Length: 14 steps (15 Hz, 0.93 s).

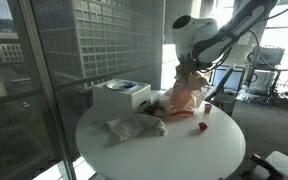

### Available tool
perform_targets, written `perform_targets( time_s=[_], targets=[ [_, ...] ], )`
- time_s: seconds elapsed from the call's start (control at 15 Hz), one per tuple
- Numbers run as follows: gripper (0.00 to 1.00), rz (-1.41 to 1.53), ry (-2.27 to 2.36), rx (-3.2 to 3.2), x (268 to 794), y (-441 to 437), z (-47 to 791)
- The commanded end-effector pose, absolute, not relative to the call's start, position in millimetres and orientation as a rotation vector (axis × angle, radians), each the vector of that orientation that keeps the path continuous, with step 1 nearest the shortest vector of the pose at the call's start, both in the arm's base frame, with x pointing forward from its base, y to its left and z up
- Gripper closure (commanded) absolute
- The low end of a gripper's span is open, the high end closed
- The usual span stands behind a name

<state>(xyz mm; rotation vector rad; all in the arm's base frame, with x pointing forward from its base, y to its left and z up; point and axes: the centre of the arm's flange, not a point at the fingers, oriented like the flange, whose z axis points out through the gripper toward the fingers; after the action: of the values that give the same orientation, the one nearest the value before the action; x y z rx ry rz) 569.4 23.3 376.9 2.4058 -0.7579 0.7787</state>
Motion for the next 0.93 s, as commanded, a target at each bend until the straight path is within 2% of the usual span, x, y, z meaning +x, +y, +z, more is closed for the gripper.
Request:
perform_targets(
  time_s=[0.0, 0.87],
  targets=[
    [0.92, 0.863, -0.772, 2.394, 579, 22, 375],
    [0.92, 0.785, -0.724, 2.439, 657, -21, 259]
  ],
)
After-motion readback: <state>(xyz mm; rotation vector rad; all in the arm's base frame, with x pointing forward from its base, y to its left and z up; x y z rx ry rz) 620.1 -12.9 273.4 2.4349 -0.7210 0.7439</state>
